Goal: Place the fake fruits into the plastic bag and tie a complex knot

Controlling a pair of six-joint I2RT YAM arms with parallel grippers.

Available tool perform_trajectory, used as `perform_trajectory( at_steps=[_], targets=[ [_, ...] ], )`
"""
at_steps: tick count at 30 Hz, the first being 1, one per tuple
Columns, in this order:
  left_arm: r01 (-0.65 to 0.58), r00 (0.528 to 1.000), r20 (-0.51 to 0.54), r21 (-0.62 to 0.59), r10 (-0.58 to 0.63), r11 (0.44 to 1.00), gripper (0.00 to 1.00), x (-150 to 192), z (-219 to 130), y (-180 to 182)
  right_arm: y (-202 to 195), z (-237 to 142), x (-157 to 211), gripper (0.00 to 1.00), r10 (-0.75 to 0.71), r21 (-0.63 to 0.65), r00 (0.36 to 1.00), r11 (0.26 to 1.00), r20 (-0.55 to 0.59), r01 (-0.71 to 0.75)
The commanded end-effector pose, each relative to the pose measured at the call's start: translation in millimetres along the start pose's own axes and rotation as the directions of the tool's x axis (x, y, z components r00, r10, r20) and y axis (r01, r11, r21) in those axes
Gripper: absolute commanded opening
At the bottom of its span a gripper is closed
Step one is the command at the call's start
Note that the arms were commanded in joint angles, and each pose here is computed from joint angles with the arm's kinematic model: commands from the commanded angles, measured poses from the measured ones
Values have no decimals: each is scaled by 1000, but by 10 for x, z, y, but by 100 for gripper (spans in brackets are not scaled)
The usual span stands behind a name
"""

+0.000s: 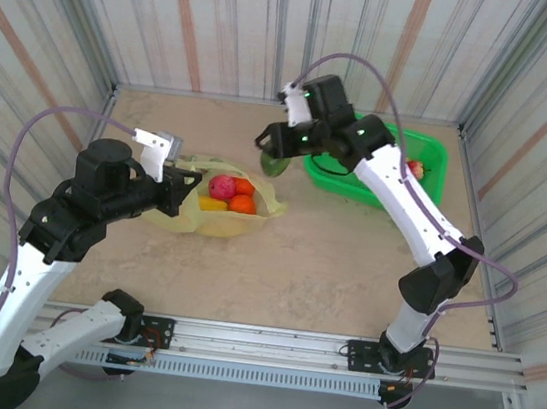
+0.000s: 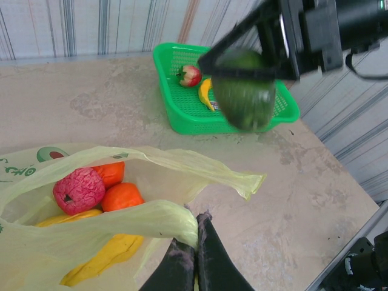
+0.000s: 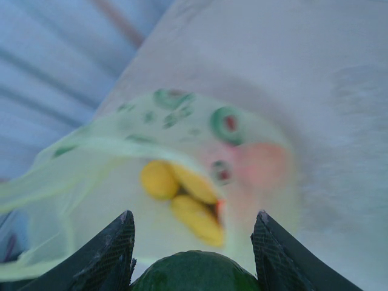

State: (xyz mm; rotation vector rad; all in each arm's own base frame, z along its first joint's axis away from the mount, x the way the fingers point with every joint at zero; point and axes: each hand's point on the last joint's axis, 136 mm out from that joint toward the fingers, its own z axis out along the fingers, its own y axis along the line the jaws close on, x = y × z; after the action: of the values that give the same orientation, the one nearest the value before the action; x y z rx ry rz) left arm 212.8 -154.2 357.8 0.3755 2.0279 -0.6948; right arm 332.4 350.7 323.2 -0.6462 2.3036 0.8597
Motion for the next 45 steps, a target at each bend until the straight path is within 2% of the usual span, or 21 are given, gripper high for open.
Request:
perform_trajectory(
  at_steps=[1, 8, 12, 20, 26, 30, 36, 37, 39, 41, 45],
  targets=[
    [-21, 999, 36, -9, 21, 1000, 0, -95, -62, -3, 214, 187, 182, 47, -54, -74, 998, 996, -43, 51],
    [-28, 999, 38, -18, 29, 999, 0, -82, -90, 9, 557, 505, 628, 47, -145, -190, 979, 975, -141, 117],
    [-25, 999, 41, -12, 25, 1000, 0, -84, -88, 1, 560, 703, 814, 47, -155, -210, 962, 972, -225, 107],
    [-33, 998, 52, 9, 32, 999, 0, -85, -113, -39, 483, 1160, 791, 46, -129, -175, 944, 981, -304, 78],
    [-40, 998, 49, 38, 38, 999, 0, -83, -123, -91, 139, 1373, 514, 50, -47, 19, 970, 998, -240, 54],
    [-46, 998, 52, 48, 43, 998, 0, -104, -126, -115, 167, 1417, 418, 52, -27, 10, 976, 1000, -215, 29],
    [-31, 998, 54, 30, 29, 999, 0, -125, -77, -76, 151, 1575, 639, 56, -45, 86, 974, 994, -221, 66],
    [-27, 998, 53, 32, 25, 999, 0, -125, -65, -75, 152, 1611, 684, 58, -47, 95, 976, 993, -213, 68],
    [-24, 999, 48, 35, 22, 999, 0, -114, -45, -75, 135, 1645, 752, 71, -47, 136, 979, 988, -196, 75],
    [-21, 999, 47, 36, 19, 999, 0, -112, -38, -75, 197, 1615, 724, 79, -59, 126, 983, 989, -172, 81],
    [-24, 999, 42, 34, 22, 999, 0, -108, -44, -74, 341, 1373, 504, 82, -81, 104, 993, 990, -85, 90]
  ],
)
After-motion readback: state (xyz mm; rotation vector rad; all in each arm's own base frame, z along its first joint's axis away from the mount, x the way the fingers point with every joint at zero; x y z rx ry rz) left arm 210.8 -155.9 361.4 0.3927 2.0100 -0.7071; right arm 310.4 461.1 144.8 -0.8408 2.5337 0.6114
